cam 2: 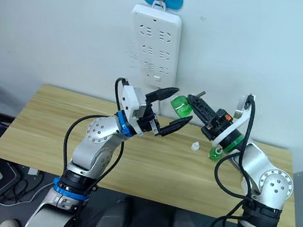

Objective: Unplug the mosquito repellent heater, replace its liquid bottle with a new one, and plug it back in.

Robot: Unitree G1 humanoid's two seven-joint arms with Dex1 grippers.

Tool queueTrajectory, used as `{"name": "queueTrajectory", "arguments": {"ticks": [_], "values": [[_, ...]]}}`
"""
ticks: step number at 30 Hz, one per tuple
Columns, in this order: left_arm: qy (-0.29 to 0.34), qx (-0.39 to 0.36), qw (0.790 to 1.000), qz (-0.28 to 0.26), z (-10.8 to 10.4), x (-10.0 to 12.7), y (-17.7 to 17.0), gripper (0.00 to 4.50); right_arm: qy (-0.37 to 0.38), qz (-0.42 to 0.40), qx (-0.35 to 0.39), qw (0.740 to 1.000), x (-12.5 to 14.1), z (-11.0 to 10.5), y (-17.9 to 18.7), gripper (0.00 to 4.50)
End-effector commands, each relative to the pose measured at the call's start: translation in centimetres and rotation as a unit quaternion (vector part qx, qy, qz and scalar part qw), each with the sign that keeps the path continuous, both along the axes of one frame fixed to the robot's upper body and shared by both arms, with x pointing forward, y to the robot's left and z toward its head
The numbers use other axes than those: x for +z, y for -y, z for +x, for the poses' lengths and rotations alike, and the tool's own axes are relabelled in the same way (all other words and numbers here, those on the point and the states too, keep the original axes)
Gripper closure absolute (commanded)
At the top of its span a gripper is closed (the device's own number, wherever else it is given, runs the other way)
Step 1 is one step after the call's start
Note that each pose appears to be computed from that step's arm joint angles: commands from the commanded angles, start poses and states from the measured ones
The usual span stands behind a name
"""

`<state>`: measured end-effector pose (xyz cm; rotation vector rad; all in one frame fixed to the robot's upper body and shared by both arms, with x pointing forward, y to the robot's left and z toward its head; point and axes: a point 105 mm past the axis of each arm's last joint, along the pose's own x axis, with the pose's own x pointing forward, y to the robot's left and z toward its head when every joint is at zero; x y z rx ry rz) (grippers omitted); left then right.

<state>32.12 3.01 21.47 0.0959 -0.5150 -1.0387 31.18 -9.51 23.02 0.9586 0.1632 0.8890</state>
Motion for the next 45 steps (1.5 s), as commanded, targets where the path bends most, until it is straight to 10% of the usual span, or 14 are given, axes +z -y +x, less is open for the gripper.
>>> {"name": "queueTrajectory", "arguments": {"ticks": [1,10,20,30,35,39,45], "values": [[0.018,-0.001,1.000,-0.008,-0.3,0.6,0.4,0.00,0.015,0.012,0.008,1.000,1.0,-0.6,0.0,3.67],[0.023,0.005,1.000,-0.021,-0.2,0.8,0.7,2.26,0.014,0.016,0.010,1.000,1.4,-0.8,-0.2,3.67],[0.025,0.004,0.999,-0.021,-0.2,1.0,0.8,2.26,0.010,-0.002,0.007,1.000,0.9,-0.7,-0.3,3.67],[-0.067,-0.045,0.995,-0.050,-0.1,1.5,0.7,2.26,0.023,-0.171,0.031,0.984,-1.6,-2.3,2.8,0.12],[-0.254,-0.157,0.950,-0.093,-0.9,0.8,-0.7,2.26,0.014,-0.354,0.012,0.935,-3.1,-2.3,8.6,0.05],[-0.392,-0.279,0.872,-0.092,-3.0,-0.4,-2.9,2.26,-0.004,-0.528,0.000,0.849,-6.2,-1.6,14.0,0.05],[-0.477,-0.345,0.802,-0.104,-3.9,-0.5,-4.3,2.26,-0.020,-0.647,0.008,0.762,-9.5,-0.7,18.5,0.05]]}}
